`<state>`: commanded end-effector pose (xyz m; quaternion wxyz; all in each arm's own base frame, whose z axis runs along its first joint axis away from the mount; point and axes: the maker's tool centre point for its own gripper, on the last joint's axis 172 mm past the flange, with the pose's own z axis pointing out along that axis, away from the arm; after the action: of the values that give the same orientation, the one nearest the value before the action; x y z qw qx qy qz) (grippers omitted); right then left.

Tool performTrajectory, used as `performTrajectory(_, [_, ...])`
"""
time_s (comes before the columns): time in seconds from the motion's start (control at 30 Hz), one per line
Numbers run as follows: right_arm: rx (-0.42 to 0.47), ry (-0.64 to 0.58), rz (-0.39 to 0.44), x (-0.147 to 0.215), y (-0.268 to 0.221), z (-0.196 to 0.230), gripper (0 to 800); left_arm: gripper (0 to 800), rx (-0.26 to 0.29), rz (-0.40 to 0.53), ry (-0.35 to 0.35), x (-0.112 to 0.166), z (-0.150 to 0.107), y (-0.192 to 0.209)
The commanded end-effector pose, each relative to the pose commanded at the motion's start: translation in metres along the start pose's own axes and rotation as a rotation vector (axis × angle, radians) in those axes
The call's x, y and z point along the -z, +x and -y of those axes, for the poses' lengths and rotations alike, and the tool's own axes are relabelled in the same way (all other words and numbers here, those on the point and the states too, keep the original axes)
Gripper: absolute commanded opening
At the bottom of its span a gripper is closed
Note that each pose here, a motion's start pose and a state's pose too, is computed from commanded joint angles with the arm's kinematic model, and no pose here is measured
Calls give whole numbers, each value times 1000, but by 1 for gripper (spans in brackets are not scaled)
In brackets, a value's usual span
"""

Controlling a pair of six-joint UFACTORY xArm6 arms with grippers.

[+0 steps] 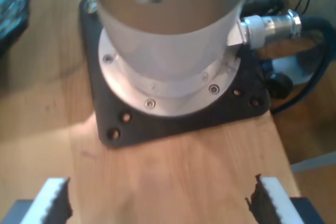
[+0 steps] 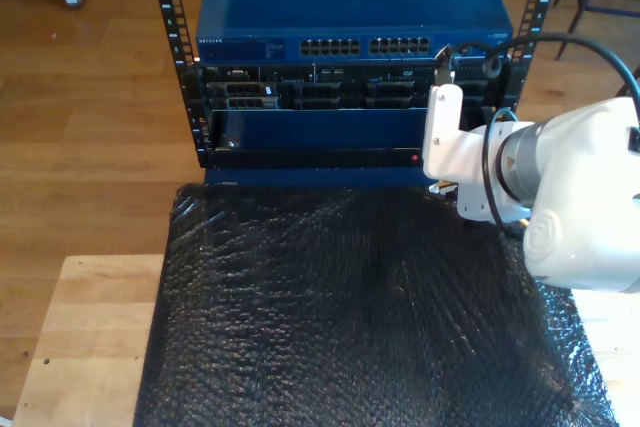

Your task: Grab the cable and plug it in

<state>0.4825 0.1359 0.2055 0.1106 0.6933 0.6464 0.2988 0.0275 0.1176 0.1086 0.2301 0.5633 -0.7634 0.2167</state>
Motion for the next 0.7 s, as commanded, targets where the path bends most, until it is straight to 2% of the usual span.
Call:
performTrajectory(0.1, [0,1,1,0,0,1,0,799,12,26,7,-4,-3,-7])
performTrajectory(0.23, [-3,2,2,-1,-2,1,0,799,32,41,18,-30,-6,-12])
performTrajectory(0.57, [-4,-51,6,2,-5,-8,0,799,79,149,43,-43,-16,-38])
performTrajectory(0.7, [-6,-58,8,1,-6,-7,0,799,81,154,43,-59,-16,-39])
